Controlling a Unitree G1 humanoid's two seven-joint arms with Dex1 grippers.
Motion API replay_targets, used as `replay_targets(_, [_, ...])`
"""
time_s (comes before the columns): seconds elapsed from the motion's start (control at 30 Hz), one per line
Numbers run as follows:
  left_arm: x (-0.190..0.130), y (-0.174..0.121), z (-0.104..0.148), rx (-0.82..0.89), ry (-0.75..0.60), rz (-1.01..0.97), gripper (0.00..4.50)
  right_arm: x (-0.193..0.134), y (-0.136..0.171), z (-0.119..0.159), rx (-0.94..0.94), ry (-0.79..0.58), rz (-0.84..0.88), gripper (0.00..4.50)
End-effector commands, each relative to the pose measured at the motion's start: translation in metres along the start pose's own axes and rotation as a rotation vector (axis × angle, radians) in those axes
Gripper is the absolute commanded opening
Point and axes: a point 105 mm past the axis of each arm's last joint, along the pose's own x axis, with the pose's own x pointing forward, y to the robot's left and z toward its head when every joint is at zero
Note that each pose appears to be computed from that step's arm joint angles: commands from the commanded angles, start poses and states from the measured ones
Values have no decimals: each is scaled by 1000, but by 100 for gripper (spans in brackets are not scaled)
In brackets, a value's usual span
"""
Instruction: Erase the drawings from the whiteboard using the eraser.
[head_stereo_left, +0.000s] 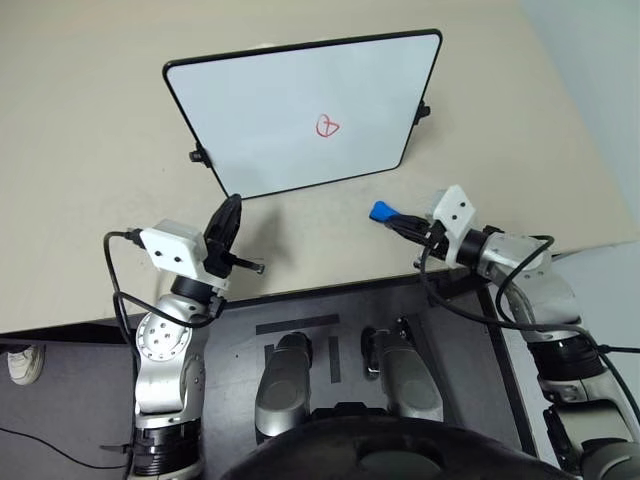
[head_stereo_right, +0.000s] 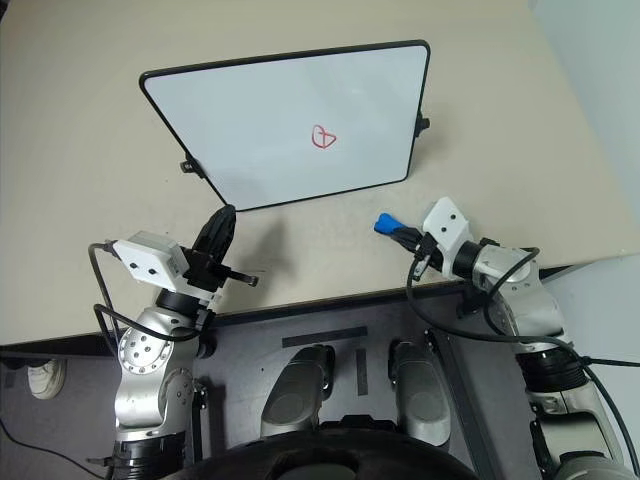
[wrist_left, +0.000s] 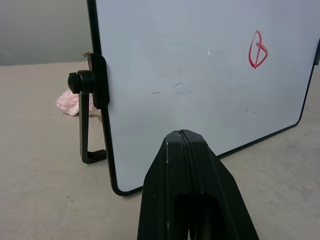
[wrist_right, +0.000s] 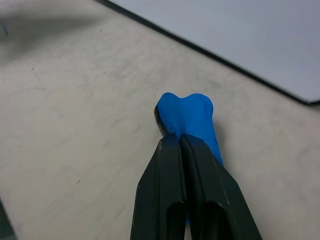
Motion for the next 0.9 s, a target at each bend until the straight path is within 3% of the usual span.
replay_targets(0.03, [3,0,7,12,-35,-9,0,4,-1,63,-183,-168,38,5])
replay_targets(0.17, [4,-1,7,11,-37,-12,0,11,2,101,-373,-266,86,5])
replay_targets(0.3, [4,-3,7,8,-38,-13,0,24,2,120,-573,-328,107,5])
replay_targets(0.5, [6,-4,8,5,-46,-9,0,48,-3,111,-784,-343,121,5])
replay_targets(0.9, [9,-4,10,8,-64,5,0,78,-39,98,-1011,-317,-7,5])
